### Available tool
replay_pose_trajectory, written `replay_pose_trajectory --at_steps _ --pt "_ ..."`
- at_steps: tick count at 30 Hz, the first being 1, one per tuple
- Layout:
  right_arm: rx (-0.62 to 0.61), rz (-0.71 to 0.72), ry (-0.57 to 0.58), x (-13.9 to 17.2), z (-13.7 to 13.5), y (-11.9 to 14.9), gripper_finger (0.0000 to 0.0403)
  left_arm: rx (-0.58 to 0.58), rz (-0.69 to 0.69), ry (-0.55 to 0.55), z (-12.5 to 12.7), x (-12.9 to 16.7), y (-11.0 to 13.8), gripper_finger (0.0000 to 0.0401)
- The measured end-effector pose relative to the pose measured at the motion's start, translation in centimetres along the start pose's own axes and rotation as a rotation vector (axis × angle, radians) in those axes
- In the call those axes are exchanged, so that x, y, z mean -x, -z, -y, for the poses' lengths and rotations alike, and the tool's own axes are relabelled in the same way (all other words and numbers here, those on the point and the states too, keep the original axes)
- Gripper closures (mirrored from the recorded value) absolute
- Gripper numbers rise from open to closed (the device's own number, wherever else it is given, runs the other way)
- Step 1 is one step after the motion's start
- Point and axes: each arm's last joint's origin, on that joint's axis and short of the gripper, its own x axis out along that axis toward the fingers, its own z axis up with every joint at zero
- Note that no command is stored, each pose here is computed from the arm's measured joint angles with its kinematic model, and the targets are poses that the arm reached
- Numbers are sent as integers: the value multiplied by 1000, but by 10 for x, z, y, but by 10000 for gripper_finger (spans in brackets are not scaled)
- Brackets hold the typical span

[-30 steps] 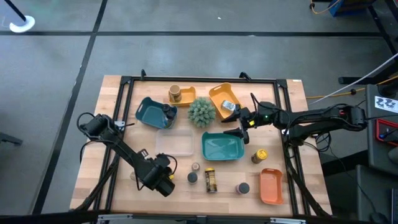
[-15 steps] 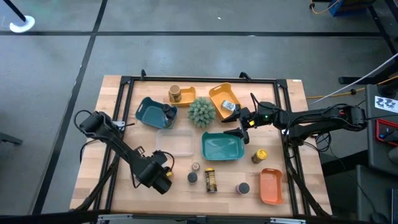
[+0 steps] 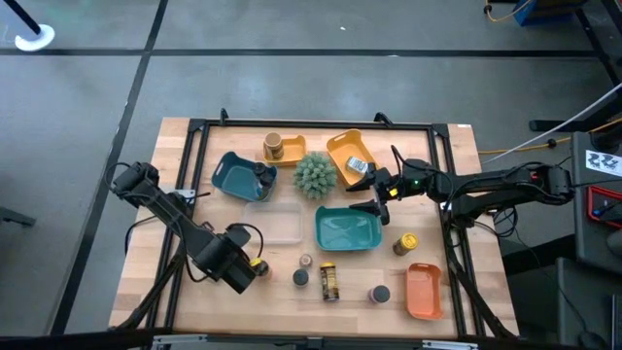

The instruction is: Sort spices by type

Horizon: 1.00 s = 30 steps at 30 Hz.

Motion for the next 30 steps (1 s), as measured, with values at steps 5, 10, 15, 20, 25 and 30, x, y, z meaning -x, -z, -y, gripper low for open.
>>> replay_pose_trajectory --at_steps 5,10,15,20,25,30 --pt "-1 -2 0 0 0 0 130 -63 -100 16 0 0 1 350" --pt "-1 -2 0 0 0 0 130 -84 -119 27 1 0 1 294" --pt "-2 -2 0 0 0 0 130 -84 -87 44 3 0 0 239" --pt "-2 -2 0 0 0 0 130 -104 -25 -1 8 -7 -2 206" --pt "-2 -4 -10 0 0 0 130 -165 -23 -51 19 -19 -3 193" --pt "-2 -4 -10 0 0 0 130 -245 -28 -68 33 -33 -3 191"
